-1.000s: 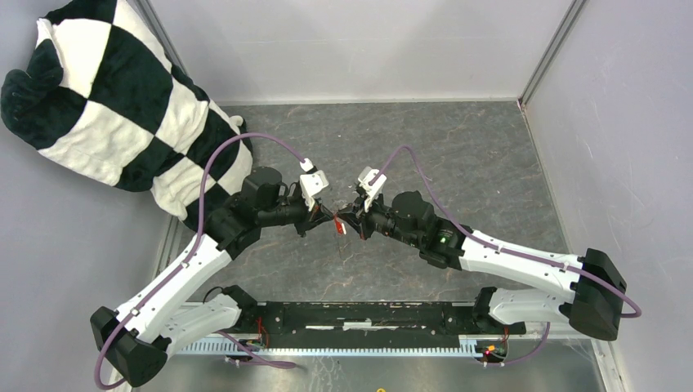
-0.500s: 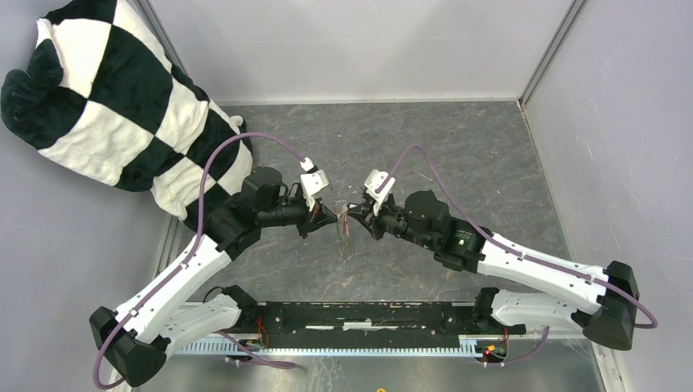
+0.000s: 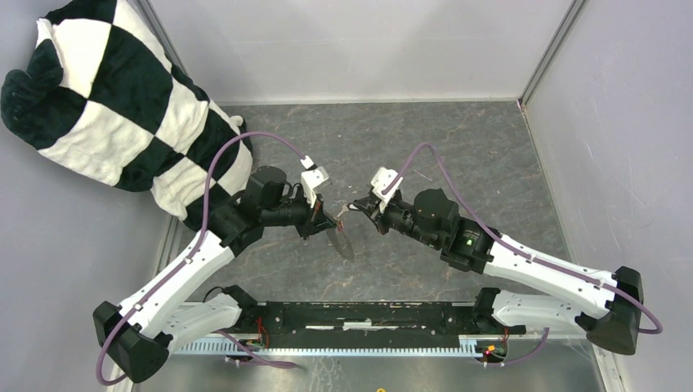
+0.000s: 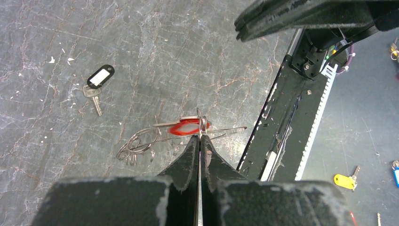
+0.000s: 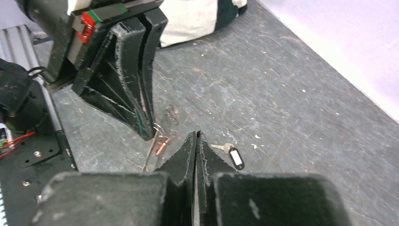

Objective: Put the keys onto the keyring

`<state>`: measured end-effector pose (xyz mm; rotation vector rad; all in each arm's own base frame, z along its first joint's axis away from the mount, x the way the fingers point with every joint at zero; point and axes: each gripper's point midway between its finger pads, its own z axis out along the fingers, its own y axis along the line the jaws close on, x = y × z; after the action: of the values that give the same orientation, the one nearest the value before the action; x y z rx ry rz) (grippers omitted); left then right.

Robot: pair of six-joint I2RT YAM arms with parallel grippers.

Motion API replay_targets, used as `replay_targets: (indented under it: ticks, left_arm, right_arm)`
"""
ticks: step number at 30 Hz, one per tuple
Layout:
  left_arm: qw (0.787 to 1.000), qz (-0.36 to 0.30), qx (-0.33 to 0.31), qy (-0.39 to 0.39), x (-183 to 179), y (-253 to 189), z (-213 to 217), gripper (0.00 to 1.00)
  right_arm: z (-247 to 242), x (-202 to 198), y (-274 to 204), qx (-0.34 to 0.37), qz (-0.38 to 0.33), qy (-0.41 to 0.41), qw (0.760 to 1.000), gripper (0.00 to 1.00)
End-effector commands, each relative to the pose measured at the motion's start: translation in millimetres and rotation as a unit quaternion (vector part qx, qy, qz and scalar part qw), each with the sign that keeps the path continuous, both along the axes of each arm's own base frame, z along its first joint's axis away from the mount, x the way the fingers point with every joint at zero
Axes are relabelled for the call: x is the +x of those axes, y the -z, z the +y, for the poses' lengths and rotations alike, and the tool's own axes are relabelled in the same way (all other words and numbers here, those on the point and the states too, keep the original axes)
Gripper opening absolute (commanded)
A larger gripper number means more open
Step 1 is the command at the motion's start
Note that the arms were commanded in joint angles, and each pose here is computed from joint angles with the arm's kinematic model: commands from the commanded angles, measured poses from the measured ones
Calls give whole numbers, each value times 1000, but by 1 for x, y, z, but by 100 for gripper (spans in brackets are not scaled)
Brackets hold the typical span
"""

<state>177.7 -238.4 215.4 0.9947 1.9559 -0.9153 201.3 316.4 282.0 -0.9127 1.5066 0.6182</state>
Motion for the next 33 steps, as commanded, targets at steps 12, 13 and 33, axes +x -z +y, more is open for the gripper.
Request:
replay_targets:
  ticks: [12, 13, 33]
  left_arm:
    - [969, -178, -95, 141, -36, -73, -6, 2]
    - [964, -184, -104, 164, -44, -76, -7, 2]
    - [963, -159, -112, 189, -52, -79, -11, 2]
  right_arm:
    - [19, -52, -29, 57, -40, -216, 974, 39]
    - [16, -50, -31, 60, -40, -225, 972, 40]
    - [35, -81, -46, 82, 37, -377, 922, 45]
